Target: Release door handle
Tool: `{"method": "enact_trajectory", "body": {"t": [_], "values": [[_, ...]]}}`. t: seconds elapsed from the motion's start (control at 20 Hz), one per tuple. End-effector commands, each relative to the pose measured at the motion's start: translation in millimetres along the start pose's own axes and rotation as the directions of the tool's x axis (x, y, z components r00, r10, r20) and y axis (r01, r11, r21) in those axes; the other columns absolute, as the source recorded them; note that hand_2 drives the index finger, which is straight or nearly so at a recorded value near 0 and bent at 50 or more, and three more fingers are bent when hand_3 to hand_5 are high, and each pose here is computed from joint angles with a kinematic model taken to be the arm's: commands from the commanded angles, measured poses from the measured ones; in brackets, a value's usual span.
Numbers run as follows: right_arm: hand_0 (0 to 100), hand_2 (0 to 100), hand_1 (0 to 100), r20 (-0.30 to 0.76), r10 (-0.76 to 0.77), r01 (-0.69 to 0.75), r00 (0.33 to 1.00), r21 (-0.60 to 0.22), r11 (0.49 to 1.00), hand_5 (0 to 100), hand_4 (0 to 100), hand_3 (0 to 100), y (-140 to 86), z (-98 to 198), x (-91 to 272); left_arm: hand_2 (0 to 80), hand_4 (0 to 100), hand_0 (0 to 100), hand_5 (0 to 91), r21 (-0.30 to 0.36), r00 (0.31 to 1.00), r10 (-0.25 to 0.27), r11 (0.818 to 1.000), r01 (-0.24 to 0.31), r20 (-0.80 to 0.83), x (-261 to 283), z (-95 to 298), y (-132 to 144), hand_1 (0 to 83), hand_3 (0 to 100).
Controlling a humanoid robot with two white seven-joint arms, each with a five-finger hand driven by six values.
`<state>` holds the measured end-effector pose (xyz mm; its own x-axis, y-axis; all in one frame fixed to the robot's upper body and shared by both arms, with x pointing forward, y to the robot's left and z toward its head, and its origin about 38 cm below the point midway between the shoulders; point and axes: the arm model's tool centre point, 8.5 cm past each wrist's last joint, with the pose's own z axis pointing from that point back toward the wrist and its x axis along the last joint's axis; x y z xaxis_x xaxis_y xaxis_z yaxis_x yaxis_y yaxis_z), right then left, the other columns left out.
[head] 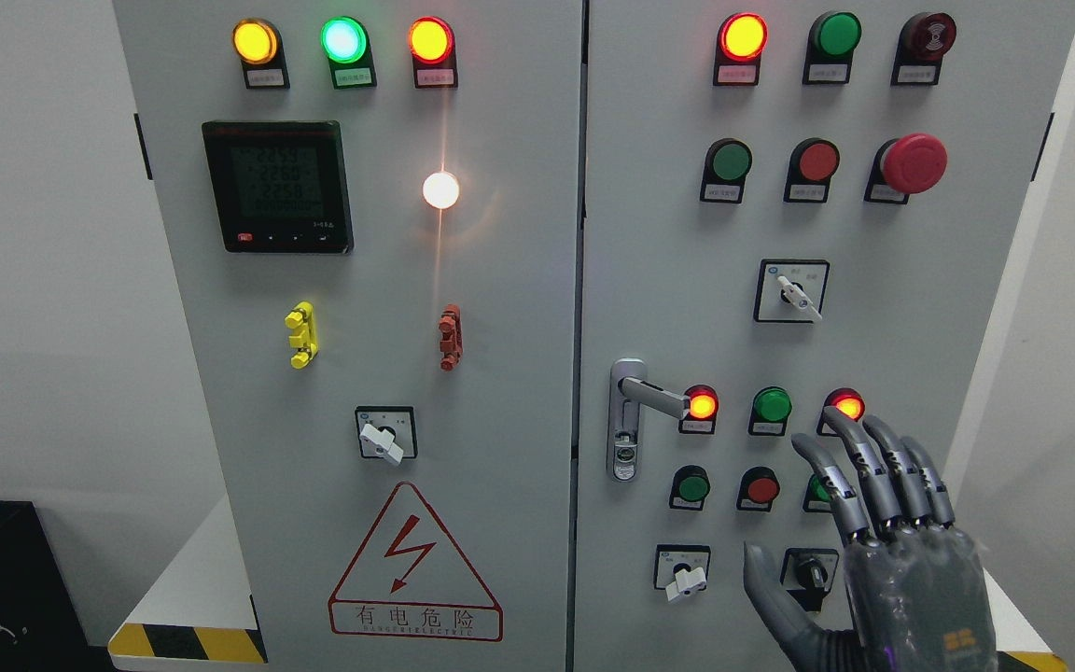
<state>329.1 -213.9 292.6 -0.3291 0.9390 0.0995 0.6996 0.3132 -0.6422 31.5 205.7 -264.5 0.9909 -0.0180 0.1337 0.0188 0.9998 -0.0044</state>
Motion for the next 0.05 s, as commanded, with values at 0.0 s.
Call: {"method": "enact_trajectory", "body": {"t": [0.0], "values": [[52,9,31,-0.010,-0.002,0.002,1.000,-0.003,1.000,3,14,14,-1.3,1.0,-1.3,0.0,0,12,0.0,0.000,1.000,0.000,1.000,0.000,-0.017,-11.2,1.1,-0.1,55.6,0]]}}
